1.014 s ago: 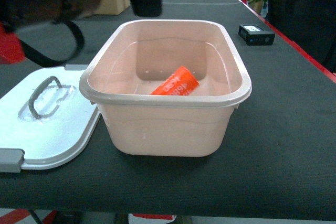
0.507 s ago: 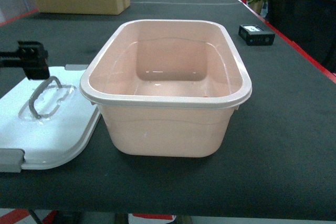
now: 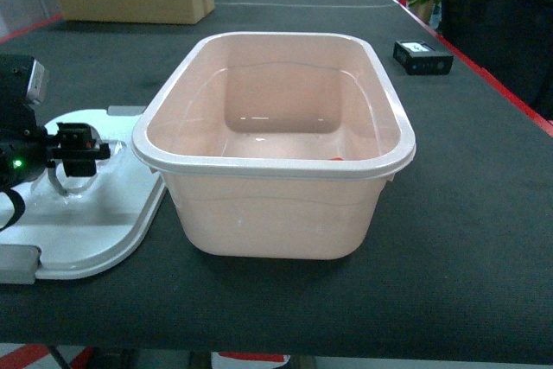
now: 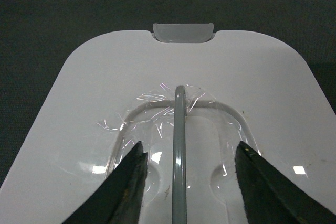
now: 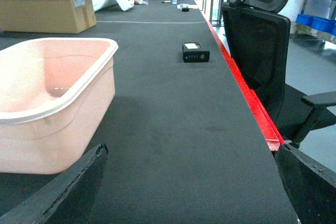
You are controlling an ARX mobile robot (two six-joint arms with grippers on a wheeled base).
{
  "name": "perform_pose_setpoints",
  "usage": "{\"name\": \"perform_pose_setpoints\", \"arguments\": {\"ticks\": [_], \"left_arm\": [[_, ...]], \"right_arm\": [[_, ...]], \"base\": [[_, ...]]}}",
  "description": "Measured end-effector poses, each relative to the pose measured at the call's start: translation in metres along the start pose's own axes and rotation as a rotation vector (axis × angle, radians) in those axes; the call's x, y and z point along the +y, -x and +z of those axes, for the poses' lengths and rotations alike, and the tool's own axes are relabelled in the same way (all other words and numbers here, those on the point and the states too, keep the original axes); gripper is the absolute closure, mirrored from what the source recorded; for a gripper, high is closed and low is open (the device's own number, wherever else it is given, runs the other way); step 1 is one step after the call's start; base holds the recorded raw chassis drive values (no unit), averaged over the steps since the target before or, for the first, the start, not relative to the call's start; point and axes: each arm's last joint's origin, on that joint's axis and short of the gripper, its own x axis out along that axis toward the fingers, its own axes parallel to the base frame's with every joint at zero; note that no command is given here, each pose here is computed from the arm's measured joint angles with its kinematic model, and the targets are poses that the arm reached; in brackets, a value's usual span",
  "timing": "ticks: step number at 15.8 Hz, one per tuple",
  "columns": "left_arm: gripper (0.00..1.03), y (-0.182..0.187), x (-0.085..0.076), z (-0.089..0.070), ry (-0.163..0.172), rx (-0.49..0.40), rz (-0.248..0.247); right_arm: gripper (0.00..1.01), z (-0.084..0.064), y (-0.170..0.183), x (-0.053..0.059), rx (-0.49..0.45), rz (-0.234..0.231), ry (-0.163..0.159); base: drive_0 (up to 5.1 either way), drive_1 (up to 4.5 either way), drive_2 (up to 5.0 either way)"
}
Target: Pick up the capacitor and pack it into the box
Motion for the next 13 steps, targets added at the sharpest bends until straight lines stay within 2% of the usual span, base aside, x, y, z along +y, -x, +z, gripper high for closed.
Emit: {"name": "perform_pose_setpoints", "arguments": {"ticks": [2,6,8,13], "left_arm": [[0.79,0.0000,0.0000,-0.0006,0.000,0.002,0.000],[0.89,0.0003,0.0000,-0.0012,0.000,0.005,0.001],[1.01,0.0010,0.0009,-0.0023,0.001,0.007,0.005],[1.01,0.0071,0.0069,-0.0003,0.006,0.019,0.019]], "right_arm": [[0.03,0.0000,0.0000,0.0000,0.000,0.000,0.000],[0.03,0.0000,0.0000,0.0000,0.000,0.000,0.000],[0.03,0.0000,0.0000,0.0000,0.000,0.000,0.000],[0.03,0.0000,0.0000,0.0000,0.000,0.000,0.000]], "base": [[0.0,0.00,0.0],[0.0,0.00,0.0],[0.0,0.00,0.0],[0.0,0.00,0.0]]}}
